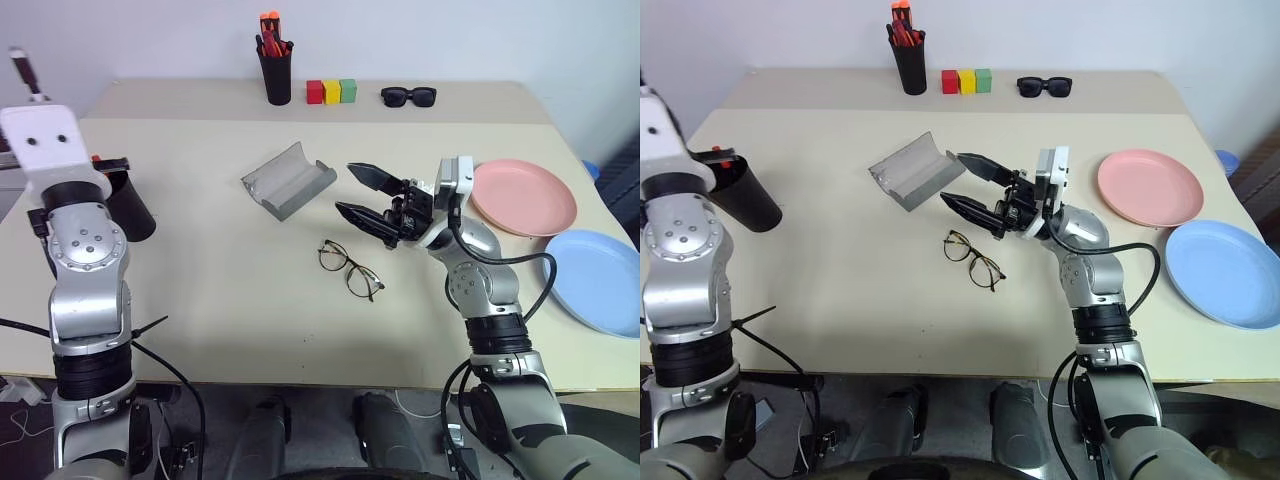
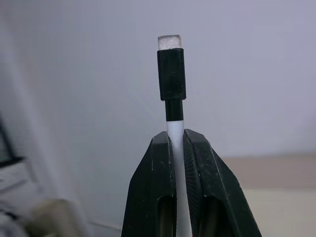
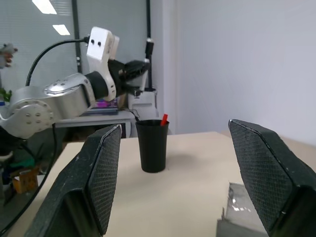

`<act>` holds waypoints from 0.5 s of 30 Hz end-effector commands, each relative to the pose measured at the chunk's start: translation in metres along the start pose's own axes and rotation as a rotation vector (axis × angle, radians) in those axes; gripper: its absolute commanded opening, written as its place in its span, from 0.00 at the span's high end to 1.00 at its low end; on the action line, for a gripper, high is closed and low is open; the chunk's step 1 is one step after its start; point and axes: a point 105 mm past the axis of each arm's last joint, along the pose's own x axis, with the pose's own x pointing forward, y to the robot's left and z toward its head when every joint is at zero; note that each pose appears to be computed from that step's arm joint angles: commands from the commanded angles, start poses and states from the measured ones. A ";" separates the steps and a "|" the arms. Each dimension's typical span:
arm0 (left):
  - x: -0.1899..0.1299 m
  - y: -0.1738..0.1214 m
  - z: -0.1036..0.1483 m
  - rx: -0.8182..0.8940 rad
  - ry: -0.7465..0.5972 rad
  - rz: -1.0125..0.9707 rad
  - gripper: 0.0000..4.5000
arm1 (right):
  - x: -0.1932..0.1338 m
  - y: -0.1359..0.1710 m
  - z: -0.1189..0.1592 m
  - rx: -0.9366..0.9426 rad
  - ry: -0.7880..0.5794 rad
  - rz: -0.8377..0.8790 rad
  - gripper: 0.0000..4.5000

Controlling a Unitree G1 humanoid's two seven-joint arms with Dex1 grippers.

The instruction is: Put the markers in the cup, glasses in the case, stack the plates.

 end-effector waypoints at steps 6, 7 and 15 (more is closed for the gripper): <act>0.005 0.024 -0.025 0.058 -0.015 0.178 0.99 | 0.006 -0.001 0.008 -0.031 -0.025 0.024 0.21; 0.008 0.025 -0.028 0.056 -0.013 0.193 0.99 | 0.007 0.000 0.009 -0.033 -0.024 0.025 0.21; 0.028 0.009 -0.047 0.034 0.005 0.196 0.99 | 0.005 -0.001 0.010 -0.043 -0.017 0.022 0.21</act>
